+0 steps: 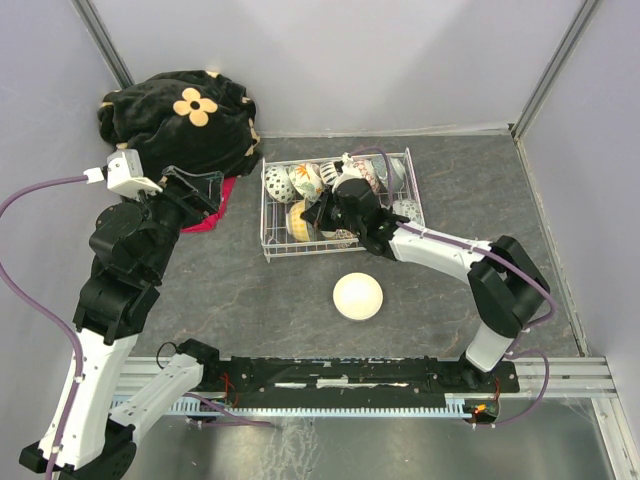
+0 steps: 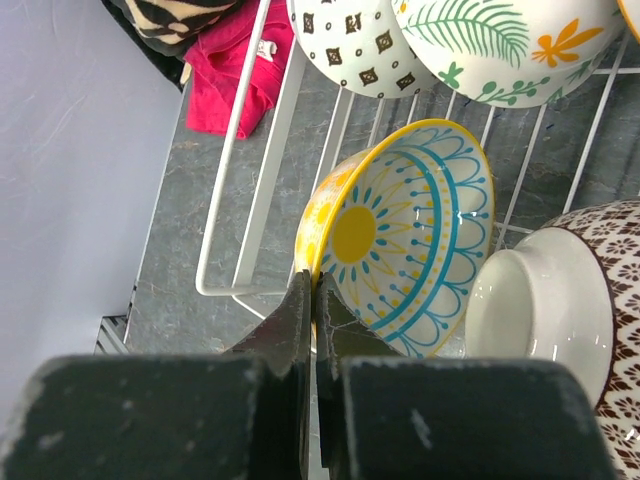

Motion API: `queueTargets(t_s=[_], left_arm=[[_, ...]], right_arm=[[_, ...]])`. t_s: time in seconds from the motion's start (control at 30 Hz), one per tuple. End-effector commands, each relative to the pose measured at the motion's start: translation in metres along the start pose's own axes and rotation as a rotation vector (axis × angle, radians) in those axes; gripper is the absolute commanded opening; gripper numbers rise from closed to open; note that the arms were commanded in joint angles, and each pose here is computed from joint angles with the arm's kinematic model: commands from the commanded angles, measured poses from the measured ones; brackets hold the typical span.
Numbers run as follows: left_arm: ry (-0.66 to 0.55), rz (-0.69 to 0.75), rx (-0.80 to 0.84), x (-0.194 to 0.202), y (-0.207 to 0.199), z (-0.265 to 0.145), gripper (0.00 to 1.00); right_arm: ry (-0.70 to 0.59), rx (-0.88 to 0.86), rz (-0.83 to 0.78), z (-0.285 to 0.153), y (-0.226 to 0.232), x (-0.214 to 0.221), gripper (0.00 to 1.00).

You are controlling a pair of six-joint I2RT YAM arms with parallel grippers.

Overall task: Load the bowls into the dish rack
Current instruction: Turn the bowl upside down on the dish rack.

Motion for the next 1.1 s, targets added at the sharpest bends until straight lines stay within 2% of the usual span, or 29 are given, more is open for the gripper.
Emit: queueTargets(t_s=[0.0, 0.37, 1.07], left_arm=[[-0.047, 0.027, 0.023, -0.009, -0.003, 0.001, 0.77], [-0.042, 0.021, 0.032, -0.007, -0.004, 0.002, 0.76], [-0.026, 0.014, 0.046, -0.004, -0.006, 0.006, 0.76]], right_arm=[[-0.080, -0.123, 0.026, 0.001, 0.026, -0.020, 0.02], [-0.081, -0.082, 0.059, -0.009, 0.002, -0.002, 0.02], [-0.096, 0.112, 0.018, -0.048, -0.050, 0.009, 0.01]])
Point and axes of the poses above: each gripper's point midway between its finger pads, its own z axis out along the fingers, its own y axis along the line the jaws close on, x = y × z, the point moved 6 cm from there along -z, back along the fingers, and after that the axes turned 6 degrees about z, right-handed, at the moved point
